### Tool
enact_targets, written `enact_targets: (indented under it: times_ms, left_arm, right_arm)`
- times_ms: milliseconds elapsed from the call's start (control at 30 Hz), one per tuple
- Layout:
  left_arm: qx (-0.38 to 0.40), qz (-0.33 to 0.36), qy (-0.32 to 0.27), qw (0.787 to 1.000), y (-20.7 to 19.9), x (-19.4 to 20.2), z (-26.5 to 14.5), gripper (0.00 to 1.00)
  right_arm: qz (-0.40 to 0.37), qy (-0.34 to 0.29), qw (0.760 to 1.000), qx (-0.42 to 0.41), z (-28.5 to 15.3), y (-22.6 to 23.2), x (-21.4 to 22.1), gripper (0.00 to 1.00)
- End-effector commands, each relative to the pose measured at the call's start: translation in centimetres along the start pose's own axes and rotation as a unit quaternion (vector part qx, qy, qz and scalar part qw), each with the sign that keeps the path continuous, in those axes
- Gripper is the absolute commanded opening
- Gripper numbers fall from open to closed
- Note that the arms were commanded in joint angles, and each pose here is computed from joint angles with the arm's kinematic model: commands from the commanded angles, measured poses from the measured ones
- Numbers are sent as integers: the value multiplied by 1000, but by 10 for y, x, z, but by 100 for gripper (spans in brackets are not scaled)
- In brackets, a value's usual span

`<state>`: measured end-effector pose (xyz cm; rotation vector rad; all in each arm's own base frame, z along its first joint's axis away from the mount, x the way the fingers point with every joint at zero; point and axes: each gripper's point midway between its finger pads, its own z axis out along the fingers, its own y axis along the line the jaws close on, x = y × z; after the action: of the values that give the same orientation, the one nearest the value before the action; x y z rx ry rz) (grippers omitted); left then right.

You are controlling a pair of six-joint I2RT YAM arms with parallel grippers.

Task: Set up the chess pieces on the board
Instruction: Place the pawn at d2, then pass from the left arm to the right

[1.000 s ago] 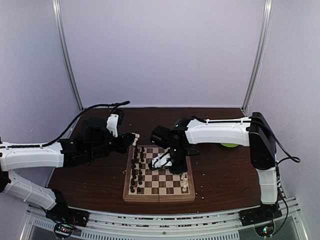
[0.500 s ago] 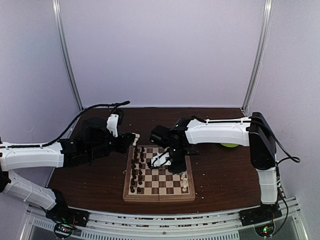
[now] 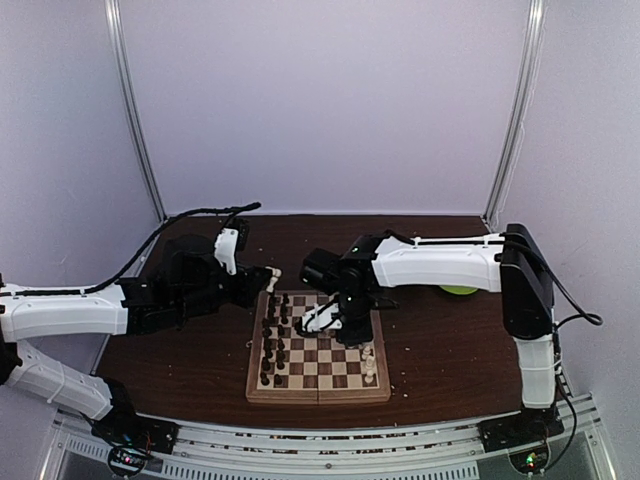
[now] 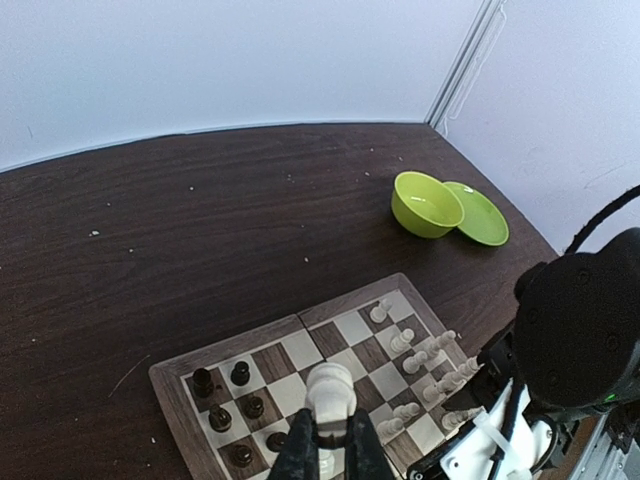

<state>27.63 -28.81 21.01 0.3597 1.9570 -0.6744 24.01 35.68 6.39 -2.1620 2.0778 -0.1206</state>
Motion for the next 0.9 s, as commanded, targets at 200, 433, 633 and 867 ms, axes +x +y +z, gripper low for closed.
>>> enact_targets:
  times_ms: [200, 433, 633, 867]
  left_arm:
    - [107, -24, -142, 984, -47, -84, -13, 0]
    - [199, -30, -256, 945, -89, -151, -31, 0]
    - [283, -41, -328, 900, -120, -192, -53, 0]
    - [340, -116, -350, 865, -128, -208, -57, 0]
  right_arm:
    - [132, -312, 941, 2, -195, -40, -16, 39]
    - [288, -567, 751, -176, -274, -88, 1, 45]
    - [289, -688, 592, -303, -329, -90, -1, 50]
    - [252, -727, 539, -343, -356, -84, -2, 51]
